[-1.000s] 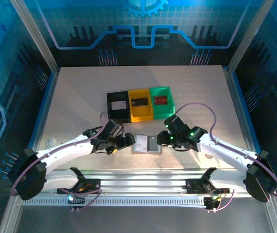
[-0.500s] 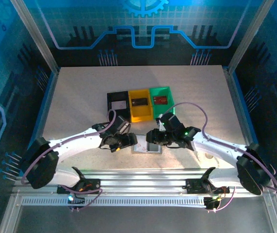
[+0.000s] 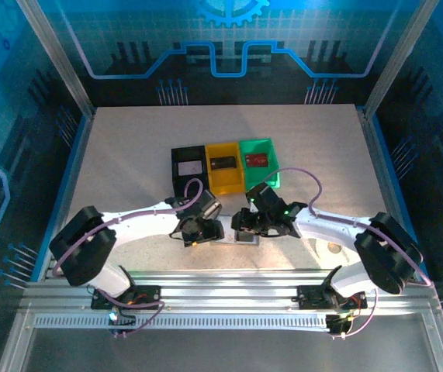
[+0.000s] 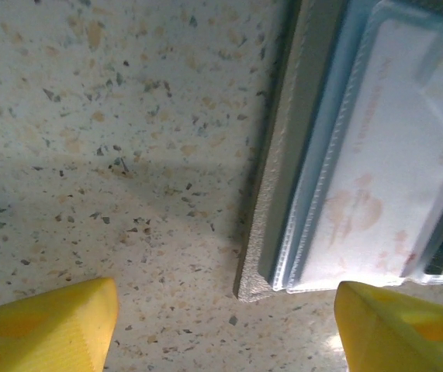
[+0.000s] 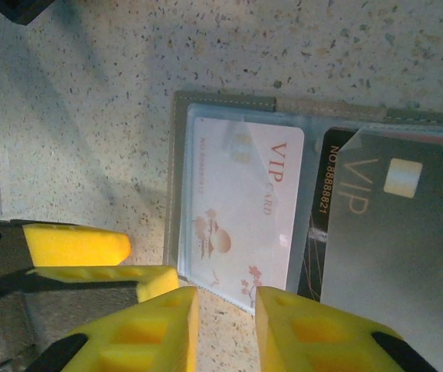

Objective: Take the credit cards out of the card holder

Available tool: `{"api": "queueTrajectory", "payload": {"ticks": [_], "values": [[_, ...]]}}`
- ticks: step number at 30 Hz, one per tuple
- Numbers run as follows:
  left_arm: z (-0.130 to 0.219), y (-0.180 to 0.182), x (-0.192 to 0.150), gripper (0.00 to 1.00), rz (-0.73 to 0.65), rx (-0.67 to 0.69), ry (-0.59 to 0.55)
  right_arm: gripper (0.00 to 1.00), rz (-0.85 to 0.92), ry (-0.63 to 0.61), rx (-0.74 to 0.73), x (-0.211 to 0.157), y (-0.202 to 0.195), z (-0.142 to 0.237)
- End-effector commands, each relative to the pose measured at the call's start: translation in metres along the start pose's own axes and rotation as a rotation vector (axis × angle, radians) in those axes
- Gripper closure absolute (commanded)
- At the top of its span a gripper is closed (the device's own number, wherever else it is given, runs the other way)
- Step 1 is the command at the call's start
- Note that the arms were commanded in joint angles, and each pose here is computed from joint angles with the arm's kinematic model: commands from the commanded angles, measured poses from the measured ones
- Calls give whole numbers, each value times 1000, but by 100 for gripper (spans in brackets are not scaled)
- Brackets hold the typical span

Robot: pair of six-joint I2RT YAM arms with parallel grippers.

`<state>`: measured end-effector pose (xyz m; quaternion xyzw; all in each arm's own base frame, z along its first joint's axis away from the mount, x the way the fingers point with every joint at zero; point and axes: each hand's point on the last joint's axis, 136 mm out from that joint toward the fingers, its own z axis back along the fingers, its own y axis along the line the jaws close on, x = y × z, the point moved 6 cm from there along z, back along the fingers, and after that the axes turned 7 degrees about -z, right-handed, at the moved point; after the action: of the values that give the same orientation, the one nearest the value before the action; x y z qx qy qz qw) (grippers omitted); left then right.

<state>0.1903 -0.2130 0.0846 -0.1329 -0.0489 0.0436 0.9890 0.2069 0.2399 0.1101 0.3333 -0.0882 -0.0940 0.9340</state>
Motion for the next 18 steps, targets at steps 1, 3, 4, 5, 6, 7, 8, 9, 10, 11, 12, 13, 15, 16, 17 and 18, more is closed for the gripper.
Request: {"api": "queueTrajectory", "payload": {"ticks": [1,3,4,5,6,7,8,9,10,11,12,13,15,16,17,18], "values": [[-4,-1,-1,26,-13,22,5,74,-2,-7,-8,0,0,-6],[-9,1,-2,26,-15,35,15,74,1,-7,-14,0,-1,-8],[-11,1,-3,26,-17,42,19,74,0,-7,-17,1,-2,-9],[-13,2,-3,26,-16,49,23,74,1,-7,-17,1,-1,-10],[-15,2,-3,26,-16,56,26,74,0,-7,-21,1,-3,-11],[-16,3,-4,26,-17,61,29,74,-1,-4,-25,1,-4,-12],[-17,3,-4,26,-18,64,29,74,-2,-3,-27,1,-4,-13],[-19,4,-4,27,-18,70,31,74,0,-3,-28,1,-4,-14],[-20,4,-3,28,-19,72,31,74,0,-1,-31,1,-4,-15],[-21,4,-4,30,-20,74,34,74,-2,0,-34,1,-5,-16],[-23,5,-4,30,-22,77,38,74,-1,1,-36,1,-5,-17],[-25,6,-5,30,-20,81,41,74,-2,2,-39,0,-6,-18],[-29,7,-7,30,-22,84,48,74,-1,4,-41,1,-7,-20],[-30,7,-8,30,-21,87,51,73,0,3,-40,1,-7,-21],[-32,8,-9,31,-22,88,53,73,1,2,-41,1,-7,-21],[-35,8,-10,31,-23,92,57,73,3,0,-41,2,-7,-21]]}}
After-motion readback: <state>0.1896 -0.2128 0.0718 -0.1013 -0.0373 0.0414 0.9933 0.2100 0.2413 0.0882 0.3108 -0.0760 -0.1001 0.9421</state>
